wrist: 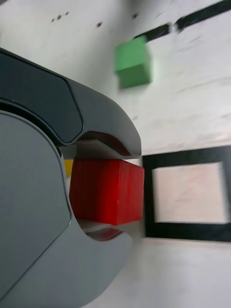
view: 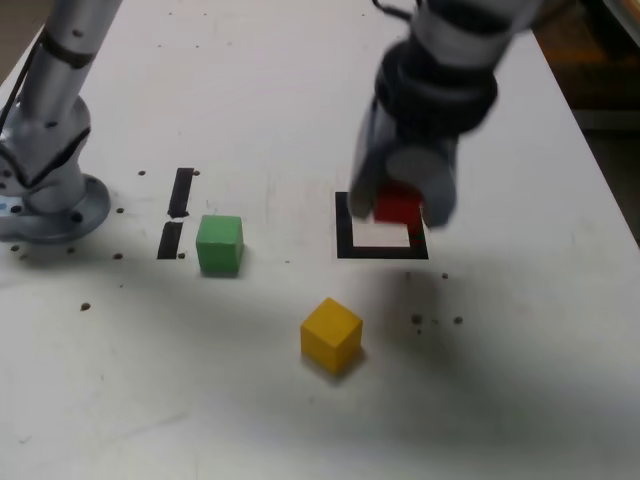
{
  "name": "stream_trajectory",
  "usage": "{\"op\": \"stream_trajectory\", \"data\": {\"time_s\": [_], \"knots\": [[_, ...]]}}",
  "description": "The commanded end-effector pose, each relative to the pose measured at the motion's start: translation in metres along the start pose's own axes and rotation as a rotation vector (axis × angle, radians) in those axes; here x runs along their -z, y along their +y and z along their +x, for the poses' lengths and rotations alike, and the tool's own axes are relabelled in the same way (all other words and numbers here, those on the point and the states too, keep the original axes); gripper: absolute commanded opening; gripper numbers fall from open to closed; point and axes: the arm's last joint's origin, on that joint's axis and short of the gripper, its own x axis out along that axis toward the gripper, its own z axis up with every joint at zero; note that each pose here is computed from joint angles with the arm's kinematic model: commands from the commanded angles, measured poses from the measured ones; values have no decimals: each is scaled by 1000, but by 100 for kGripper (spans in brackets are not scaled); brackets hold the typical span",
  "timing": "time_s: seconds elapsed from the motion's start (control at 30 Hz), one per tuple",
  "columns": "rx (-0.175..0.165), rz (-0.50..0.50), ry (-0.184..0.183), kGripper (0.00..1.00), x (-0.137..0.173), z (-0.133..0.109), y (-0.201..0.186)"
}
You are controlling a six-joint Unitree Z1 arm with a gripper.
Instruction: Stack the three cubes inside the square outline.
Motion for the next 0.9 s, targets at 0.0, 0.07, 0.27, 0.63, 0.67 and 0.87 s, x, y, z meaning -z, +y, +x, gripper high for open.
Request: {"op": "stream_trajectory", "data": {"time_s": [0.0, 0.07, 0.27, 0.63, 0.67, 0.87], "knots": [[5, 8, 43, 21, 0, 10, 8], [12, 7, 56, 20, 0, 17, 15], [37, -4, 35, 19, -4, 38, 23], [22, -96, -25, 19, 21, 51, 43], [25, -100, -33, 19, 22, 51, 44], [69, -99, -76, 19, 12, 59, 42]]}}
